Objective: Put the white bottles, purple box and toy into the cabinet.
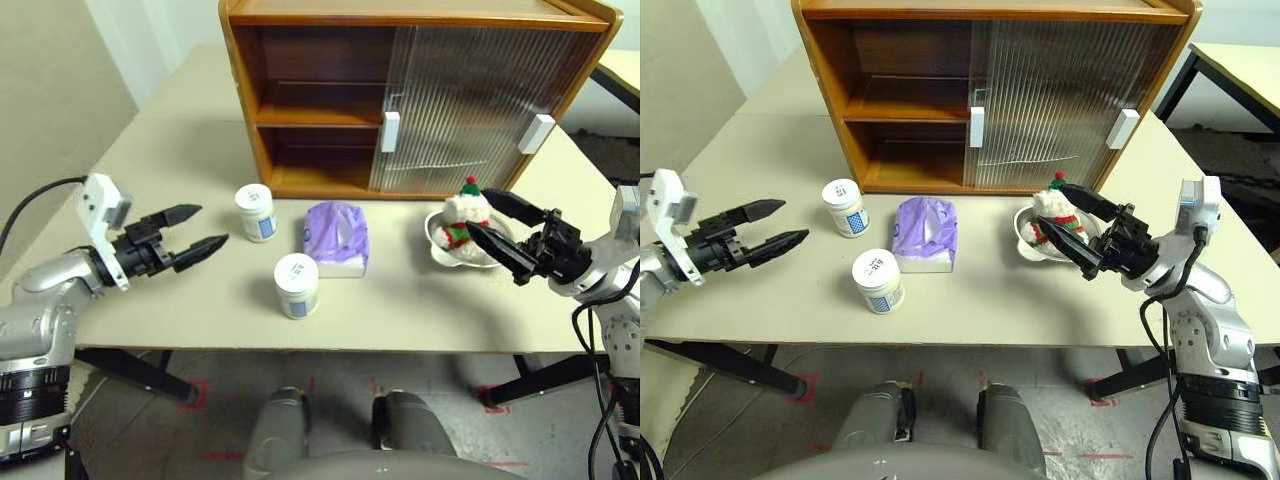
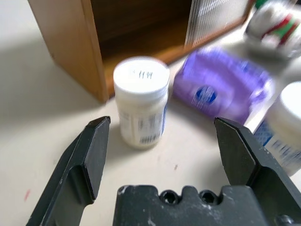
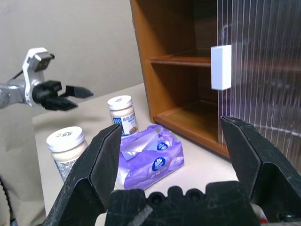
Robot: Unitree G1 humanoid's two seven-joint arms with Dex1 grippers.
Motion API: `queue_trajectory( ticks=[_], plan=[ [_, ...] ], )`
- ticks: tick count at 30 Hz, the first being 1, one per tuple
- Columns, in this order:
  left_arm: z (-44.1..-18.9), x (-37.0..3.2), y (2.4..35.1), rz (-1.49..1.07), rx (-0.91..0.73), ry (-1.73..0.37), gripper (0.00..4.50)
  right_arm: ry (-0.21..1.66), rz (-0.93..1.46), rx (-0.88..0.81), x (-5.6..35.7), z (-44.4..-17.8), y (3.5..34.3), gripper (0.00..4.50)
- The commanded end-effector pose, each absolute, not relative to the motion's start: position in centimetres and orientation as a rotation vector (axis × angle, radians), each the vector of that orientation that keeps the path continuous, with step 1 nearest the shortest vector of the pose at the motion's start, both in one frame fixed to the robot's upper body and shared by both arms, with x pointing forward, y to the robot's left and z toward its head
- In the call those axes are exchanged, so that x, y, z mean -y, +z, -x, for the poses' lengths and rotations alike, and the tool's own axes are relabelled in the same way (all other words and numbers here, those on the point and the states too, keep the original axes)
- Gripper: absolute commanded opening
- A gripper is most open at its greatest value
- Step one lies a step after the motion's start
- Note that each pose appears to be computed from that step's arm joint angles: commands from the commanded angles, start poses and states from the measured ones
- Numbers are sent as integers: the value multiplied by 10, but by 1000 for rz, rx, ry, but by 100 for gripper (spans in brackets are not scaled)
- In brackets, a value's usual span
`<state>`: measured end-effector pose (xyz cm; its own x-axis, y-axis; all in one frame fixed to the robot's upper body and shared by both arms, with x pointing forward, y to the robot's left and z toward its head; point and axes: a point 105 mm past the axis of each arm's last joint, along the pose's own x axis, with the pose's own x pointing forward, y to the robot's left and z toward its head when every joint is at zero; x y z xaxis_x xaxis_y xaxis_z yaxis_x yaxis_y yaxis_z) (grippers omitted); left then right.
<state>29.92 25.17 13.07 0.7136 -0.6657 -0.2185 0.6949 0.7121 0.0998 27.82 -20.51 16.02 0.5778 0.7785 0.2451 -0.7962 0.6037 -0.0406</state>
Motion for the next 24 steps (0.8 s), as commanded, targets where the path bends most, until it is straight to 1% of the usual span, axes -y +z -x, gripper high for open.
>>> queue_trajectory(
  ticks=[1, 7, 10, 15, 24],
  plan=[
    [-310, -249, 113, -218, -189, -729, 447, 932, -61, 248, 203, -277, 163, 450],
    [-325, -243, 88, -241, -214, -704, 447, 921, -48, 262, 204, -278, 168, 450],
    [-336, -242, 77, -238, -215, -669, 447, 915, -53, 262, 203, -276, 166, 450],
    [-344, -242, 68, -242, -221, -642, 447, 910, -53, 264, 203, -275, 166, 450],
    [-349, -238, 57, -242, -249, -664, 447, 893, -43, 267, 207, -274, 168, 450]
  ],
)
